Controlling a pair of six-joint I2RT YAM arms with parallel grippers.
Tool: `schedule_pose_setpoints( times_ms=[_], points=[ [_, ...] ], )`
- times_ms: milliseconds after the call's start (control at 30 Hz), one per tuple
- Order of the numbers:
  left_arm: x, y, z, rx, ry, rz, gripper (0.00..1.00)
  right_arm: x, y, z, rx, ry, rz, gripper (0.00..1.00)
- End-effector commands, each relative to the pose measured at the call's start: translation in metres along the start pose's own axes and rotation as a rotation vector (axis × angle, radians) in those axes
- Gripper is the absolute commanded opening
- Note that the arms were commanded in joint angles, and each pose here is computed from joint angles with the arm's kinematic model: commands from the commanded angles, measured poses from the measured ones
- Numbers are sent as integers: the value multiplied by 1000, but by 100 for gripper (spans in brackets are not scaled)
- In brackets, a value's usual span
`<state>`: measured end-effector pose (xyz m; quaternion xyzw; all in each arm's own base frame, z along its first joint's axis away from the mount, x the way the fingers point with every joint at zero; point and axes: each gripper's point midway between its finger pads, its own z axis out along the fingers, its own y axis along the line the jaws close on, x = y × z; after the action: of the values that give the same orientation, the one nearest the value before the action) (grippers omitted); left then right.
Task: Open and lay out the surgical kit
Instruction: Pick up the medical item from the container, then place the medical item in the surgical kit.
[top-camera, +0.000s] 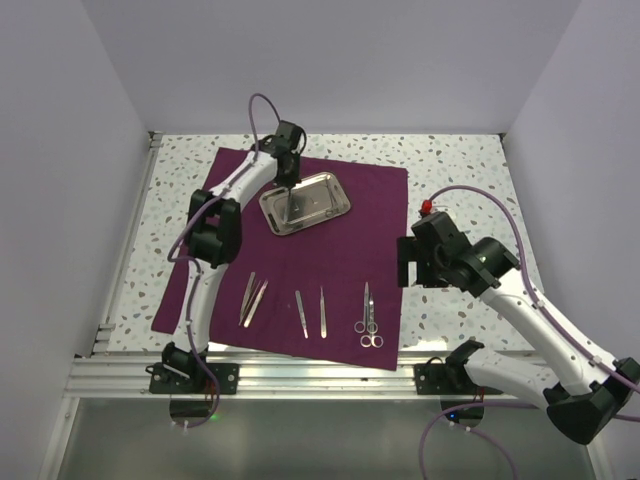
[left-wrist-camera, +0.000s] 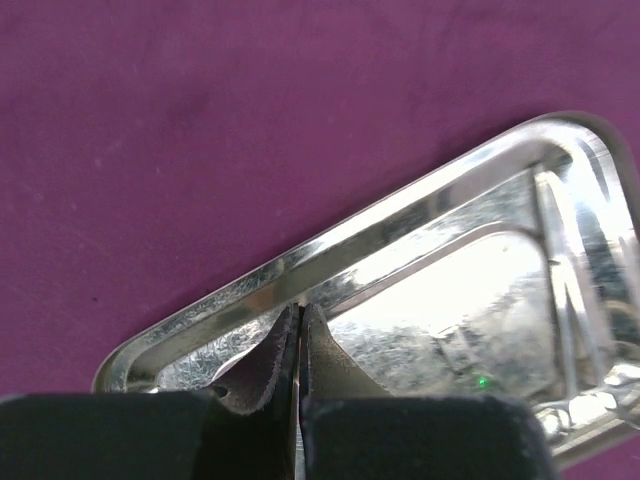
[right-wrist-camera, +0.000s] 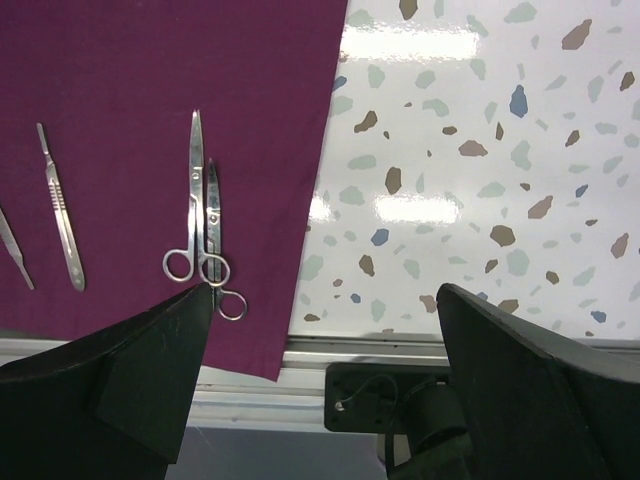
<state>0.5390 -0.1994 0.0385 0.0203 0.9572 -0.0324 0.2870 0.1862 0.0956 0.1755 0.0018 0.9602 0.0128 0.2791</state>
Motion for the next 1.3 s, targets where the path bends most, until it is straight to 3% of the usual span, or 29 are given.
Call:
schedule_pose_setpoints(
  times_ms=[0,167,367,400,433,567,600,800,1267],
  points=[
    [-46,-7,-42,84,-86,-27,0,-10,3,-7,-33,-56,27,99],
    [-58,-9,-70,110,-117,-43,0,-8,2,-12,-53,-73,38,98],
    [-29,-11,-98,131,-75,-104,0,-4,2,-16,-78,-78,44,99],
    [-1,-9,-93,118,-20,-103,0,-3,1,-16,-79,-77,43,98],
    [-5,-15,-112,137,-61,-106,0,-2,2,-17,-87,-82,45,98],
    [54,-44,-139,117,-18,-60,0,4,3,-18,-110,-73,50,98],
    [81,-42,-136,87,25,-78,0,7,4,-18,-120,-65,50,98],
    [159,-78,-169,127,39,-137,0,17,6,-23,-167,-49,54,98],
    [260,-110,-186,140,110,-111,0,54,3,-27,-238,16,65,98]
  ],
)
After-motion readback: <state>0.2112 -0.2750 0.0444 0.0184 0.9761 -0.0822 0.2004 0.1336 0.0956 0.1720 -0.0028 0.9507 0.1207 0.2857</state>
